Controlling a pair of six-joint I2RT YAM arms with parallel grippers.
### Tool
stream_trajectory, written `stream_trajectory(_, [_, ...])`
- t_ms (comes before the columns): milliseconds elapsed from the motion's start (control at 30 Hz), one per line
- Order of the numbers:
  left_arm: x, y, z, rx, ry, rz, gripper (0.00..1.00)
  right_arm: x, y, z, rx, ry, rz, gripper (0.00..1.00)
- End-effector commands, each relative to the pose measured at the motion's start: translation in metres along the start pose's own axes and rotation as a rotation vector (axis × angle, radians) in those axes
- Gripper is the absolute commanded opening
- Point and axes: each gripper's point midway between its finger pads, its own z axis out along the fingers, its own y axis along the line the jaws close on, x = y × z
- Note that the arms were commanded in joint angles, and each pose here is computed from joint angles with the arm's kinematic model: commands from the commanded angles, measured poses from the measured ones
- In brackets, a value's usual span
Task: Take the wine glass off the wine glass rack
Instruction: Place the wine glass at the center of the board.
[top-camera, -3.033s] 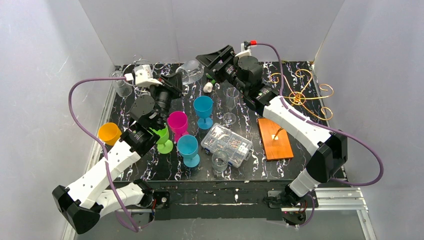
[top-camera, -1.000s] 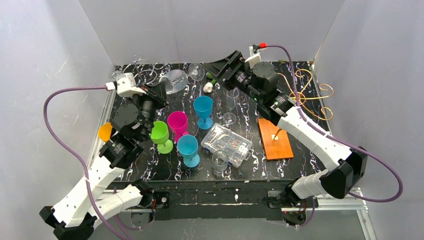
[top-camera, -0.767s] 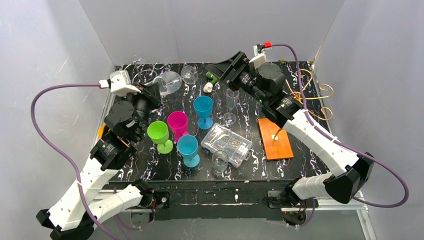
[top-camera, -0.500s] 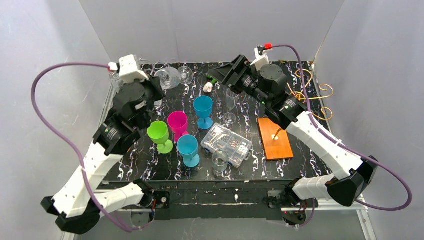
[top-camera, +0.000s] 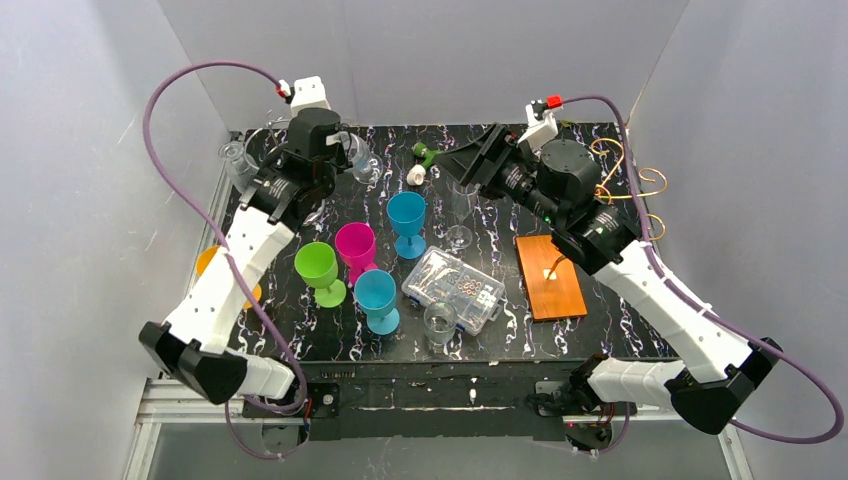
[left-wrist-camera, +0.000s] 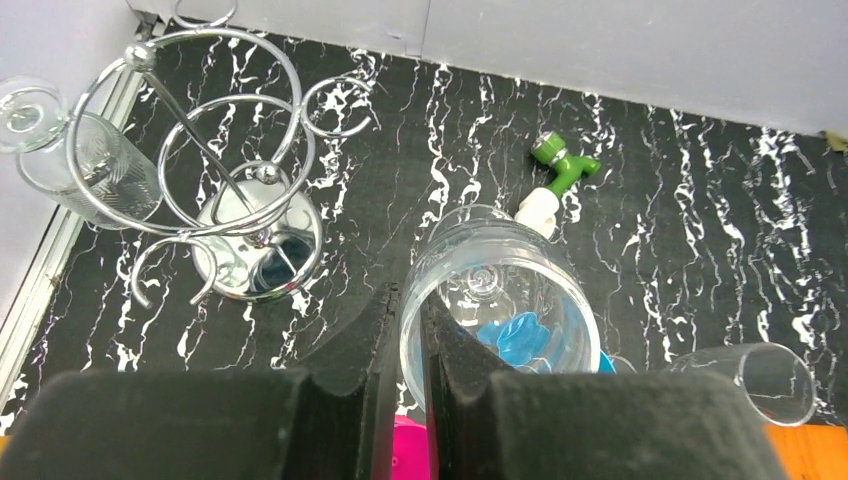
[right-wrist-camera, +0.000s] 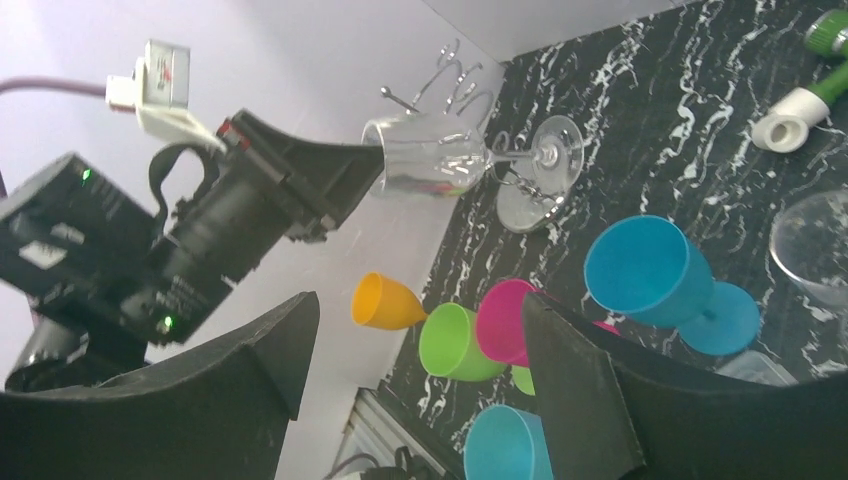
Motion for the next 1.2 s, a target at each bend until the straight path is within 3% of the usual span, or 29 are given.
stream_trajectory(0, [-0.015, -0.006, 0.007, 0.029, -0.002, -0.029, 0.0, 0.001, -0.002, -0.014, 0.002, 0.002, -0.05, 0.83])
stream_trajectory(533, [0.042, -0.018, 0.074, -0.021, 0.179, 0.051, 0.0, -0.001, 0.007, -0.053, -0.028, 0.02, -0.112, 0.84])
stream_trajectory(1167, [0.095, -0.022, 0.111, -0.059, 0.319, 0.105, 0.0, 0.0, 0.007, -0.06, -0.042, 0.015, -0.108, 0.84])
